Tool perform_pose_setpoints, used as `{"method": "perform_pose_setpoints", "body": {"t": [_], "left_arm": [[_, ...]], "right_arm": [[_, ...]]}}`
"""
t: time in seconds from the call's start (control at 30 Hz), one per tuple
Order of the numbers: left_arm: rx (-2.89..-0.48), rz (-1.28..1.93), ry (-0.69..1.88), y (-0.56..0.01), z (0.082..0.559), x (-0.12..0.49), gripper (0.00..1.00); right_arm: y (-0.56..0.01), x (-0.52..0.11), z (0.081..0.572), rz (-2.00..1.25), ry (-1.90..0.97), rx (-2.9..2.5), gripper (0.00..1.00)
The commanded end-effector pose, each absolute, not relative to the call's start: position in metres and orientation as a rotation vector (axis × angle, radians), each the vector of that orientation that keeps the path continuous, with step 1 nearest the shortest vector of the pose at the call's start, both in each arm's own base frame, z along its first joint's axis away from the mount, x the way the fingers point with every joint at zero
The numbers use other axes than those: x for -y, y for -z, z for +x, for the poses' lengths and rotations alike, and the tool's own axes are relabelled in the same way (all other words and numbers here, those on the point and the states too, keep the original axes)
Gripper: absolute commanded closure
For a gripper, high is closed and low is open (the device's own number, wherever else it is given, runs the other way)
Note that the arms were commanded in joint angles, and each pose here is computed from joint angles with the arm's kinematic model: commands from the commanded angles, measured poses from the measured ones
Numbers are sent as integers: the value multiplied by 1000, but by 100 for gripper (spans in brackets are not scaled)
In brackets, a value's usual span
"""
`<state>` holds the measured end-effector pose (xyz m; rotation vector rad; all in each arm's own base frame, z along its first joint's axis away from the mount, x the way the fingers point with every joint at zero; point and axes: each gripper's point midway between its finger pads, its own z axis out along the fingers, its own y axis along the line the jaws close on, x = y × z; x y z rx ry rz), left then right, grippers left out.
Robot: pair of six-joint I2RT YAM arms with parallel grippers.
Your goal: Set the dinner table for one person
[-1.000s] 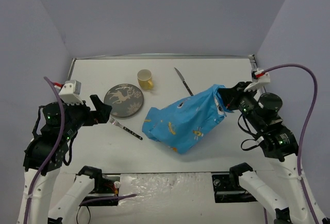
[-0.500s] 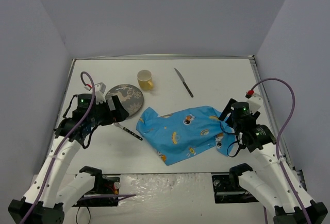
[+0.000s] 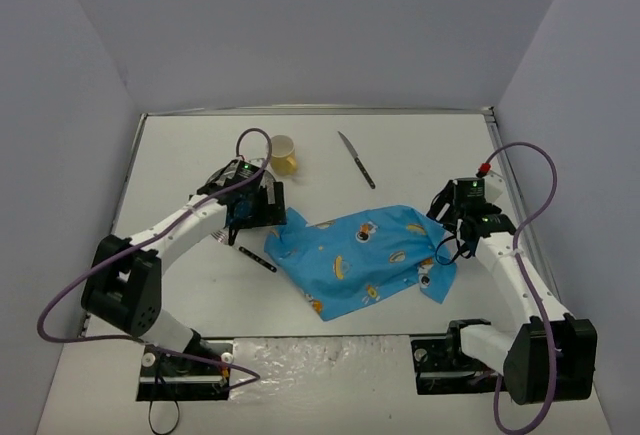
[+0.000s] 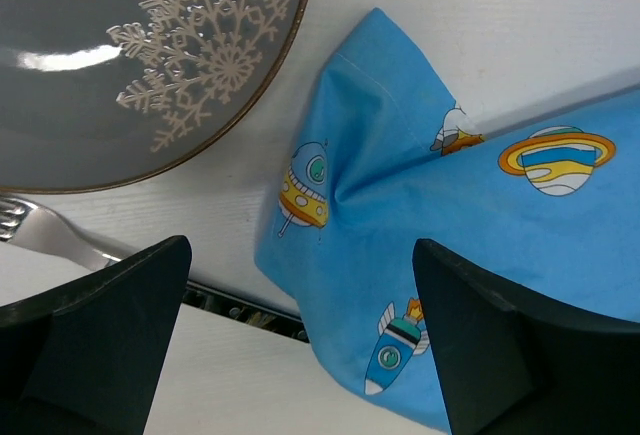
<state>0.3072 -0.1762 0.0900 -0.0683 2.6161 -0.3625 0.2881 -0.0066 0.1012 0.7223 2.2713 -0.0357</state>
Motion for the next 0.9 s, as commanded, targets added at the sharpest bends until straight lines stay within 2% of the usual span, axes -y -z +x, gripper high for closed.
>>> {"method": "perform_pose_setpoints", "body": {"t": [0.0, 0.2, 0.33, 0.43, 0.5, 0.6, 0.67, 0.73, 0.83, 0.87], "left_arm": [[-2531, -61, 369, -100, 337, 198, 11], [-2572, -31, 339, -74, 342, 208, 21], [-2598, -22, 311, -61, 347, 211, 36], [-2611, -18, 304, -56, 349, 213, 42], [-2626, -17, 306, -50, 348, 215, 54], [-2634, -14, 301, -45, 350, 216, 82], [-2638, -13, 303, -44, 350, 217, 96], [-2637, -6, 306, -44, 351, 218, 100], [-2621, 10, 310, -52, 353, 219, 100], [-2610, 15, 313, -59, 354, 219, 100]], "right_arm": [[-101, -5, 306, 704, -119, -2237, 21], [-82, -12, 310, 712, -178, -2258, 22], [-74, -16, 316, 723, -230, -2255, 24], [-66, -14, 314, 738, -214, -2273, 27], [-61, -14, 312, 735, -209, -2287, 33], [-62, -15, 313, 729, -217, -2277, 47], [-61, -10, 314, 749, -222, -2269, 57], [-62, -9, 314, 753, -230, -2266, 67], [-70, -8, 315, 742, -232, -2241, 90], [-77, -7, 316, 735, -233, -2219, 94]]}}
